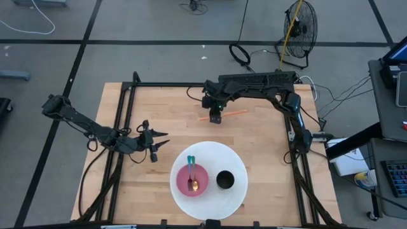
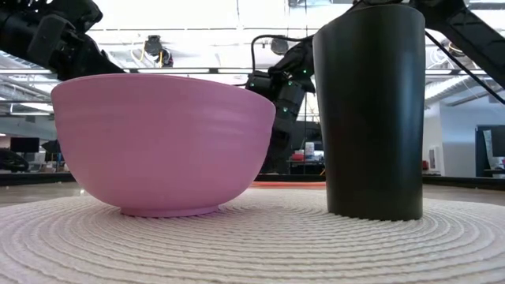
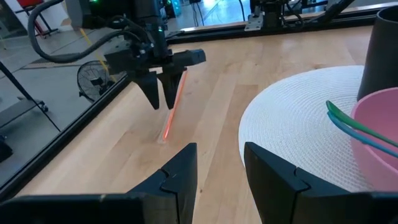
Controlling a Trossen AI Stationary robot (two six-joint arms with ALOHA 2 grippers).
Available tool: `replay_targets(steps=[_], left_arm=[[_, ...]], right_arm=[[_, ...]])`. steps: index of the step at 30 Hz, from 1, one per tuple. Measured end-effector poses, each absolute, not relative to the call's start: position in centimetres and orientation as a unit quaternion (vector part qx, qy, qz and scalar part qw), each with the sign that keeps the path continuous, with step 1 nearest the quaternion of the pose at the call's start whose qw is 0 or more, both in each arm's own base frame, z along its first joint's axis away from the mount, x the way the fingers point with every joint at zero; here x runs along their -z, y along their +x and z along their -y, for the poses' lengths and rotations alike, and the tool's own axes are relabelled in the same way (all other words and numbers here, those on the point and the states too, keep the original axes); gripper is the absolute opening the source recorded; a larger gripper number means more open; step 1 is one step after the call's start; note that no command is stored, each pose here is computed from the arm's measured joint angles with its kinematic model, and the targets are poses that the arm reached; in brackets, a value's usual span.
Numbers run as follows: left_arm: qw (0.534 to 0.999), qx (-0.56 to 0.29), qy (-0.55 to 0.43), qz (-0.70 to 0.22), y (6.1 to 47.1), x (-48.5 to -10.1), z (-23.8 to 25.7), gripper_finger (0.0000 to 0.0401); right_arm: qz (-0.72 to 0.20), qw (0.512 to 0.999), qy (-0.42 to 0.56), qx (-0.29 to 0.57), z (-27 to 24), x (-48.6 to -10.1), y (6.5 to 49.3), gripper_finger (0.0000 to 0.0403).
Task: Pick & Place Utensil
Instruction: Put the orange straw into the black cup
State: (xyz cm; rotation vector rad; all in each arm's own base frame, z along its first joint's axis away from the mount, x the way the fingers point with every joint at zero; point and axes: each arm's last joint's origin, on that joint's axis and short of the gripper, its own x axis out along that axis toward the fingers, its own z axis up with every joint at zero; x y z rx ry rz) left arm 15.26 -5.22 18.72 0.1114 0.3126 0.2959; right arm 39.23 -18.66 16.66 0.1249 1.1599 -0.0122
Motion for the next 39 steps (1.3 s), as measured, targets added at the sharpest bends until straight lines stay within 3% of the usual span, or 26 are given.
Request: replay_targets(steps=[27, 39], left_arm=[[0.976, -0.144, 0.041, -0.157, 15.2, -18.6, 5.2, 0.0136], [0.977, -0.136, 0.041, -0.159, 15.2, -18.6, 5.3, 0.0136]], right_arm=[[-0.554, 0.820, 0.128, 0.059, 17.5, -15.1, 40.3, 0.0143], [-0.595, 0.788, 0.106, 0.120, 17.1, -14.7, 39.8, 0.0107]])
